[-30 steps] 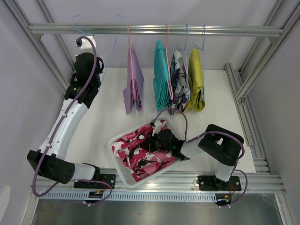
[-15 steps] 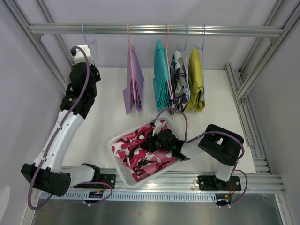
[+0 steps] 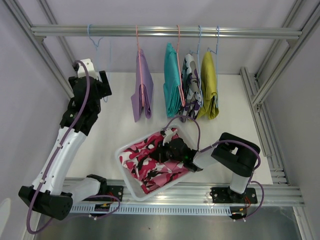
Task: Remove the trousers from the hanger
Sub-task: Place the hanger at the clothesline.
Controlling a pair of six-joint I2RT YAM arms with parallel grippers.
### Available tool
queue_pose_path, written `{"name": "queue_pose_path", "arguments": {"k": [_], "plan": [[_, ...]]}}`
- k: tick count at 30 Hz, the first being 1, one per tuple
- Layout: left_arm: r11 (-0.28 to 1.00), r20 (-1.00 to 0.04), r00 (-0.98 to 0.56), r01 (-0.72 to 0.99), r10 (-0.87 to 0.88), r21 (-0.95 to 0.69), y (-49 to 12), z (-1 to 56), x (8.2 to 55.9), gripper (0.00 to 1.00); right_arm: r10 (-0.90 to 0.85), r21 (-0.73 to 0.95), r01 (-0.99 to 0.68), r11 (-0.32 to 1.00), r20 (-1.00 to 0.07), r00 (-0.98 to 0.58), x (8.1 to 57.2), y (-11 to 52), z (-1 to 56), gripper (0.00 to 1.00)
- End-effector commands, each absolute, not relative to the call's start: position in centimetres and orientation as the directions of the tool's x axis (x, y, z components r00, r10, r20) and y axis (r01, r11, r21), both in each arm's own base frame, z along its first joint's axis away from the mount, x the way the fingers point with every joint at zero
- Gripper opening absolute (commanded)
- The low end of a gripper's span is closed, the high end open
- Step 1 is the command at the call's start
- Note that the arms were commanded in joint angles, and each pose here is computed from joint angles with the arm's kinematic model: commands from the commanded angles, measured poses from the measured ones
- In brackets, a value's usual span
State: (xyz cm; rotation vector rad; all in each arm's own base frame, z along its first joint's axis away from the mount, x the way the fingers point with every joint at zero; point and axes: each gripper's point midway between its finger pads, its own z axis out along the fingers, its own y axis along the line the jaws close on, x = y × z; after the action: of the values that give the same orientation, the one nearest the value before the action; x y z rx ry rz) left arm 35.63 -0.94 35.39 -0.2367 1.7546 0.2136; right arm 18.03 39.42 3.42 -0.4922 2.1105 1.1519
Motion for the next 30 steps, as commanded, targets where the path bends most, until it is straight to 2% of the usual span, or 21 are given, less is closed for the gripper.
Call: {"name": "queue_pose_path", "arguments": {"k": [1, 9, 15, 21, 26, 30], "plan": [[0.963, -0.984, -0.154, -0.265, -0.092, -0.048, -1.0, 36.6, 34.2, 0.86, -0.213, 0.499, -0.553, 0.667, -0.584, -0.783, 14.6, 34.7, -4.0, 0.0], [0.977, -0.973, -0.153, -0.15, -0.174, -0.151, -2.9, 36.6, 31.9, 0.9, -0.213, 0.464, -0.57, 0.678, -0.619, -0.756, 14.7, 35.2, -1.6, 0.0], [0.982, -0.964, -0.191, -0.078, -0.184, -0.172, -4.5, 34.5, 30.4, 0.9, -0.185, 0.333, -0.478, 0.813, -0.63, -0.754, 15.8, 32.7, -0.7, 0.0], [0.982, -0.967, -0.167, -0.036, -0.19, -0.187, -4.9, 34.1, 28.5, 0.91, -0.152, 0.264, -0.394, 0.88, -0.629, -0.763, 16.1, 30.7, -0.6, 0.0], [0.979, -0.969, -0.158, 0.042, -0.189, -0.198, -6.5, 34.3, 27.5, 0.91, -0.18, 0.228, -0.412, 0.882, -0.646, -0.742, 16.5, 31.3, 0.7, 0.0], [0.968, -0.965, -0.162, 0.11, -0.208, -0.227, -7.7, 34.8, 27.1, 0.92, -0.21, 0.247, -0.51, 0.824, -0.702, -0.681, 17.3, 34.8, 5.0, 0.0]]}}
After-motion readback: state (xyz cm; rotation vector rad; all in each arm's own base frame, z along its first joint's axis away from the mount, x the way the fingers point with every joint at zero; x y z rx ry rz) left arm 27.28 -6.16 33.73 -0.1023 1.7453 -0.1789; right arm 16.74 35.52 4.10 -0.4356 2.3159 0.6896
